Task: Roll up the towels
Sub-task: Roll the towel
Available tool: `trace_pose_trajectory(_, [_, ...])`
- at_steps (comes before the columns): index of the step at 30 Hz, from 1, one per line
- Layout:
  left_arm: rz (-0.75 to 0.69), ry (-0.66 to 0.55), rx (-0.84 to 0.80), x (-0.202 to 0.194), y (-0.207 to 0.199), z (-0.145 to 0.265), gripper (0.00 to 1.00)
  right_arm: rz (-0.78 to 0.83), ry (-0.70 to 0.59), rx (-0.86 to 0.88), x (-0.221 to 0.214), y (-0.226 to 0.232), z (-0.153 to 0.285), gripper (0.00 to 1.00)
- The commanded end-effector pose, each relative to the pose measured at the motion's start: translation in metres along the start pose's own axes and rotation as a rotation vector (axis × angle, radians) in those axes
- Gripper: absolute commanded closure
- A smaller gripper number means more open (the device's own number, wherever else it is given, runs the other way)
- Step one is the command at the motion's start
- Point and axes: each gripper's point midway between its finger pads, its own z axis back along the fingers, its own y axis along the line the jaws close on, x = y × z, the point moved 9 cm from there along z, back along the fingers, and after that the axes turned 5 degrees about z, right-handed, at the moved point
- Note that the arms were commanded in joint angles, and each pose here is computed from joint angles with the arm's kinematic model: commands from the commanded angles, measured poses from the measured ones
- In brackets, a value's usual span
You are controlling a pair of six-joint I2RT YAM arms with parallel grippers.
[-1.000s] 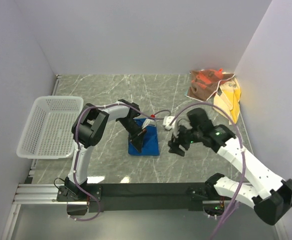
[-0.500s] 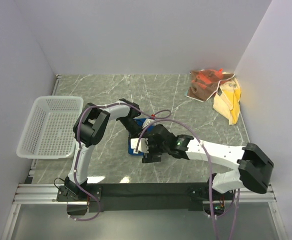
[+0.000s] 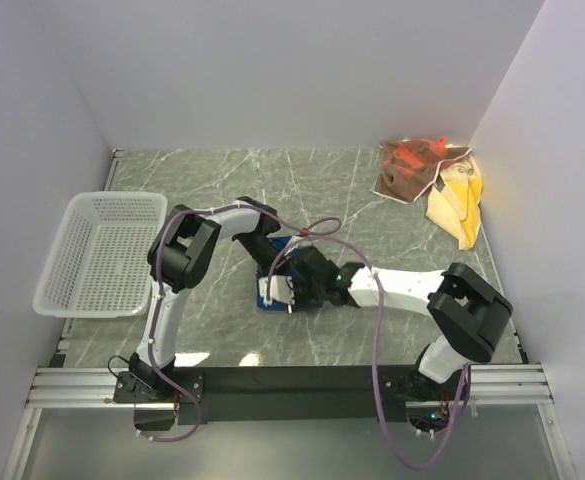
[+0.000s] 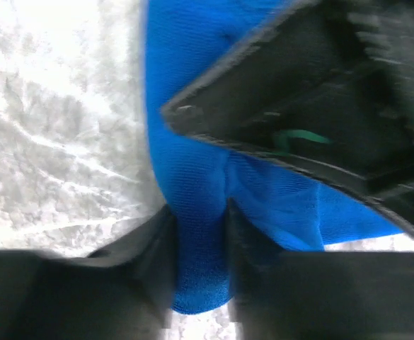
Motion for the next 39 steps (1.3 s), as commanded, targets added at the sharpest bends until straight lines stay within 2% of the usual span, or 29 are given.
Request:
trace_pose_trajectory(1, [-0.066,-0.003,0.043,-0.003,0.014,0.006,0.94,-0.11,-0.048,0.077,0.003,-0.023,0.004,0.7])
trace_pose_trajectory(4, [-0.067,-0.039,0.028,-0.004,0.011,0.012,0.93,-0.191,-0.05,0.171,-0.001,-0.028,0.009,1.0])
trace_pose_trajectory(6, [-0.057,-0.063,0.009,-0.007,0.008,0.014,0.92,-0.22,-0.062,0.224,-0.001,-0.025,0.016,1.0])
trace_pose_trajectory(13, [-0.042,-0.212,-0.017,-0.012,-0.009,0.032,0.71,-0.281,-0.125,0.367,0.003,-0.007,0.026,1.0])
trace_pose_trajectory(15, [0.001,-0.254,-0.006,-0.015,-0.009,0.04,0.7,-0.29,-0.118,0.392,0.002,-0.006,0.025,1.0])
trace_pose_trajectory(16, [-0.035,-0.299,0.019,-0.011,-0.011,0.049,0.69,-0.302,-0.113,0.409,0.0,-0.005,0.022,1.0])
trace_pose_trajectory(18, [0.021,-0.38,0.038,-0.016,-0.009,0.065,0.69,-0.33,-0.121,0.438,0.0,-0.006,0.023,1.0])
trace_pose_trajectory(19, [-0.016,-0.435,0.063,-0.013,-0.013,0.078,0.67,-0.346,-0.116,0.454,-0.002,-0.006,0.02,1.0])
trace_pose_trajectory(20, [0.011,-0.482,0.076,-0.017,-0.013,0.09,0.66,-0.365,-0.109,0.474,-0.003,-0.005,0.02,1.0])
trace_pose_trajectory(24, [-0.016,-0.56,0.154,-0.033,-0.026,0.114,0.64,-0.46,-0.108,0.538,-0.009,-0.014,0.012,1.0])
trace_pose_trajectory(27, [-0.07,-0.643,0.268,-0.044,-0.041,0.129,0.63,-0.537,-0.119,0.609,-0.011,-0.017,0.006,1.0])
trace_pose_trajectory(29, [-0.094,-0.69,0.408,-0.051,-0.057,0.139,0.64,-0.597,-0.131,0.666,-0.014,-0.017,0.005,1.0])
trace_pose_trajectory(31, [-0.171,-0.741,0.505,-0.06,-0.07,0.14,0.63,-0.643,-0.127,0.694,-0.02,-0.023,-0.002,1.0])
trace_pose_trajectory(34, [-0.309,-0.731,0.649,-0.073,-0.086,0.132,0.57,-0.703,-0.124,0.777,-0.024,-0.026,-0.01,1.0])
trace_pose_trajectory(39, [-0.664,-0.506,0.884,-0.076,-0.103,0.087,0.51,-0.79,-0.109,0.857,-0.033,-0.03,-0.021,1.0])
